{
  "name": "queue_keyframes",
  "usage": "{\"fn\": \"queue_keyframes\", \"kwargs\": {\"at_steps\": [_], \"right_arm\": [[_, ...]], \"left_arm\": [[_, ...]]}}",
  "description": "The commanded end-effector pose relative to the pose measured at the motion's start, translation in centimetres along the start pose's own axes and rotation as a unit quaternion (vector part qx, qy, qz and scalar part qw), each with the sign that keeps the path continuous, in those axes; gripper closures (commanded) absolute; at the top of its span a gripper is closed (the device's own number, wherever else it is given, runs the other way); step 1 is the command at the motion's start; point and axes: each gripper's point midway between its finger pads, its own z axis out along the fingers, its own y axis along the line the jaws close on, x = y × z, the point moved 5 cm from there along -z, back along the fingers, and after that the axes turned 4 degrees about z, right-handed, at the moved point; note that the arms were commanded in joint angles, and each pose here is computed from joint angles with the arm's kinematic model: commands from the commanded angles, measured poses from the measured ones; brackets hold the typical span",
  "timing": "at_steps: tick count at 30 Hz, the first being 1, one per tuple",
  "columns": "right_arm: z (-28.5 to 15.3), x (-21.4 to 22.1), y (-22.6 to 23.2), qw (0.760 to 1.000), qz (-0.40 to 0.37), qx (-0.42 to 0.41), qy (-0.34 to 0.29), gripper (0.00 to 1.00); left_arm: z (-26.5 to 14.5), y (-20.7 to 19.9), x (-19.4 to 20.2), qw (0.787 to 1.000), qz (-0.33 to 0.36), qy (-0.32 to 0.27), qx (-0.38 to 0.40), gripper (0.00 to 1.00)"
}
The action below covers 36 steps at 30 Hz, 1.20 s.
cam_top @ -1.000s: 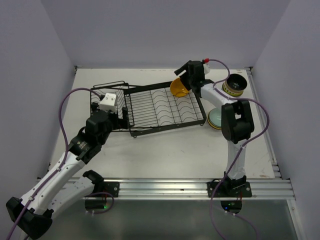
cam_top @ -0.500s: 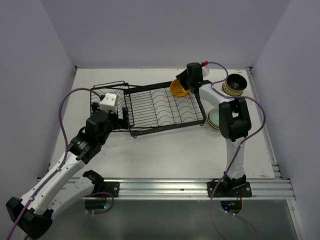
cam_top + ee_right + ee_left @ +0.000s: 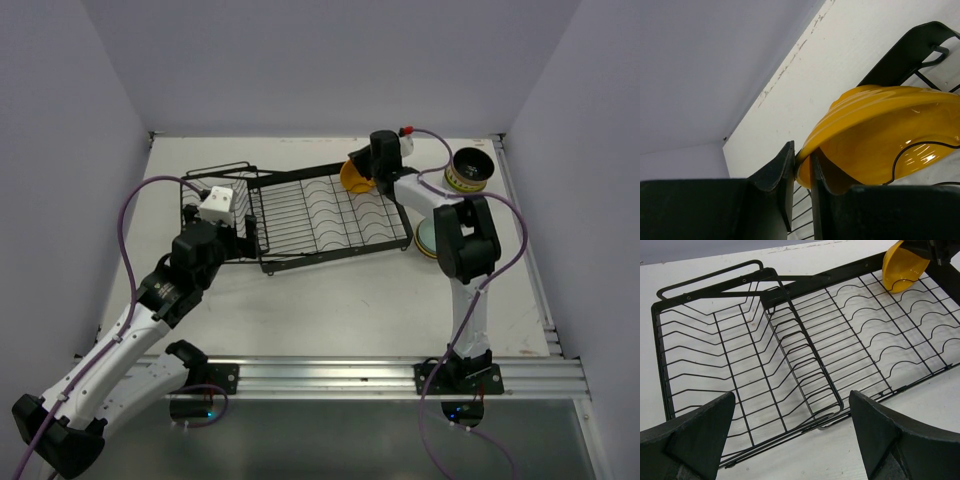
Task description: Unload the bowls from the dish rack
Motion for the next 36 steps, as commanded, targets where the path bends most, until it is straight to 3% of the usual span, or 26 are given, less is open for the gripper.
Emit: {"fn": "queue_keyframes", "kwargs": {"at_steps": [1,6,21,36], "right_arm": [[-0.8,-0.6,0.9,1.000,0.004,-0.020,-0.011,0.89],[-1.3,-0.1,0.3,0.999,0.010,-0.033,-0.005,1.00],[-4.5,-0.6,1.4,0.990,0.016,-0.135,-0.032,1.00],[-7.6,-1.3,5.6,0.960,0.011,-0.277,-0.045,1.00]], "left_arm": [[0.0,-0.2,-0.7,1.000,-0.001,-0.018,0.006,0.00],[0.1,-0.2,-0.7,1.000,-0.001,-0.017,0.004,0.00],[0.2,-0.1,-0.5,1.000,0.001,-0.013,-0.001,0.00],[0.6,0.0,-0.2,1.000,0.004,-0.004,-0.011,0.00]]}}
